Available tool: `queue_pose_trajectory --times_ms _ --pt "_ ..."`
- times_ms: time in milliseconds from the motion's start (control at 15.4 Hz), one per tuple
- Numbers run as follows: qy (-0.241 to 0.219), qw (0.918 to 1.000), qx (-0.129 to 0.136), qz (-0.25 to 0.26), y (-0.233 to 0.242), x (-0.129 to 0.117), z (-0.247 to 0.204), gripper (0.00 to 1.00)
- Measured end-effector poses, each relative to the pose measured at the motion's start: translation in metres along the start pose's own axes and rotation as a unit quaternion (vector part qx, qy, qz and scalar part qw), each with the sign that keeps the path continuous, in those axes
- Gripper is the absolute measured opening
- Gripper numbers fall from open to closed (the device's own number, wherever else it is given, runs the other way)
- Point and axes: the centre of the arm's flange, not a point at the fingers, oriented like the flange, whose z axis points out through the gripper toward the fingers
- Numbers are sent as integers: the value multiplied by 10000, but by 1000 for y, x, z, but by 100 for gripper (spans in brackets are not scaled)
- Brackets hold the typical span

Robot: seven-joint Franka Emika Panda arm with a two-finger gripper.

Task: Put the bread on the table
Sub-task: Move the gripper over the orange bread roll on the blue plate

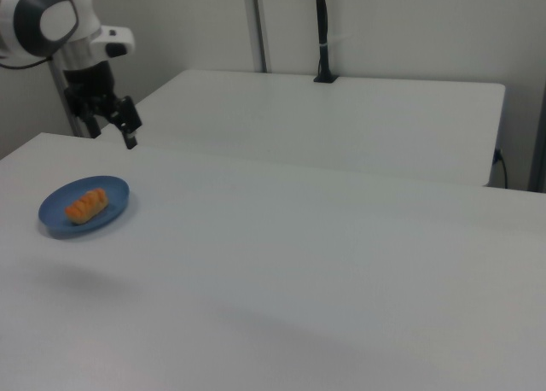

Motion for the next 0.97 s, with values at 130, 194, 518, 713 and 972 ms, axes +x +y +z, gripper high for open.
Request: queue_pose_trajectory --times_ms 130,194,518,713,972 --pt "191 9997 117 103 -55 7 30 100" --pt "290 9993 174 189 -70 10 39 100" --pt "555 9978 75 340 -153 10 109 100" --pt "574 9982 130 141 -193 2 149 100" --pt "632 9980 77 -45 -219 -4 185 100"
